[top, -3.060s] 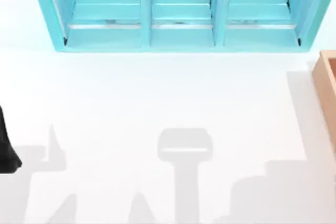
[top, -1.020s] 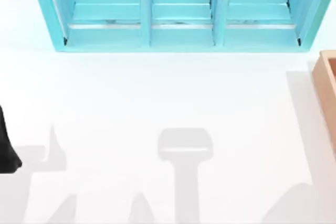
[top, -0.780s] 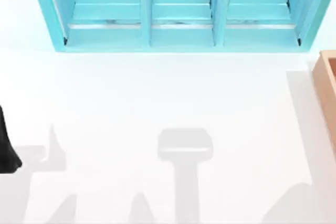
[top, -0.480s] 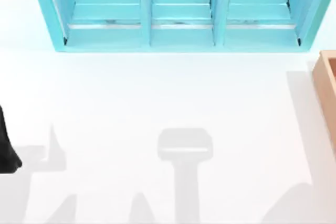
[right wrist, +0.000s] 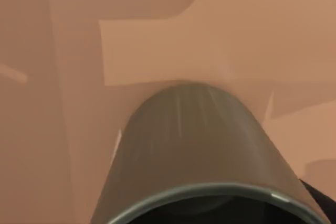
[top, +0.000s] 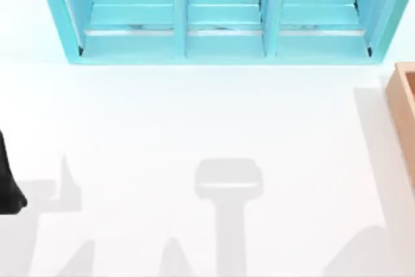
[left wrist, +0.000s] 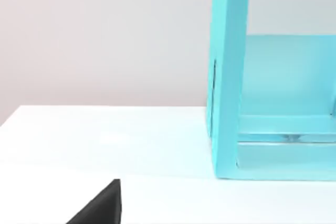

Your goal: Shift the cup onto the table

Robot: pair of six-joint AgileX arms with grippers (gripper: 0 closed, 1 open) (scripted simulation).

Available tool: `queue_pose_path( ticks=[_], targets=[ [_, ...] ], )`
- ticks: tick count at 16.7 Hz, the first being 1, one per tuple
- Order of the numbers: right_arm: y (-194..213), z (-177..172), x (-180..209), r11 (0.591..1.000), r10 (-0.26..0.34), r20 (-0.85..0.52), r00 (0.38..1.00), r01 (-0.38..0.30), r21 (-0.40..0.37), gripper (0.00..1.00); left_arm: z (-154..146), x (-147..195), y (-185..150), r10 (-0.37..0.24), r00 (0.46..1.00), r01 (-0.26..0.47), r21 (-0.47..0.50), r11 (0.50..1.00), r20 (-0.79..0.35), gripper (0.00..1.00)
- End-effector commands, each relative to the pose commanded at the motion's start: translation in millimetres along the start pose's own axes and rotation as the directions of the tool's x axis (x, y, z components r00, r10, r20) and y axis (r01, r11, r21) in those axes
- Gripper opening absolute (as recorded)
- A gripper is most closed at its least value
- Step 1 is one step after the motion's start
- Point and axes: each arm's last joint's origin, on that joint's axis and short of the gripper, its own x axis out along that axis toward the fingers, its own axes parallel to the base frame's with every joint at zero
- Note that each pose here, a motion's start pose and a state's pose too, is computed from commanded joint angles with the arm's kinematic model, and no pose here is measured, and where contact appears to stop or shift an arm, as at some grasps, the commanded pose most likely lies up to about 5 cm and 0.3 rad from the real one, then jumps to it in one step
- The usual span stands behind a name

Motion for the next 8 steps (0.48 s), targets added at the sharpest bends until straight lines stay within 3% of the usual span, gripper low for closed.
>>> queue_pose_path(
  ticks=[8],
  targets=[
    [68.2, 9.2, -67.9, 1.0, 0.0, -0.004, 1.0, 0.0, -0.004, 0.0, 0.0, 0.0, 0.0, 0.0, 1.0, 0.0, 0.0, 1.0, 0.0, 1.0]
  ],
)
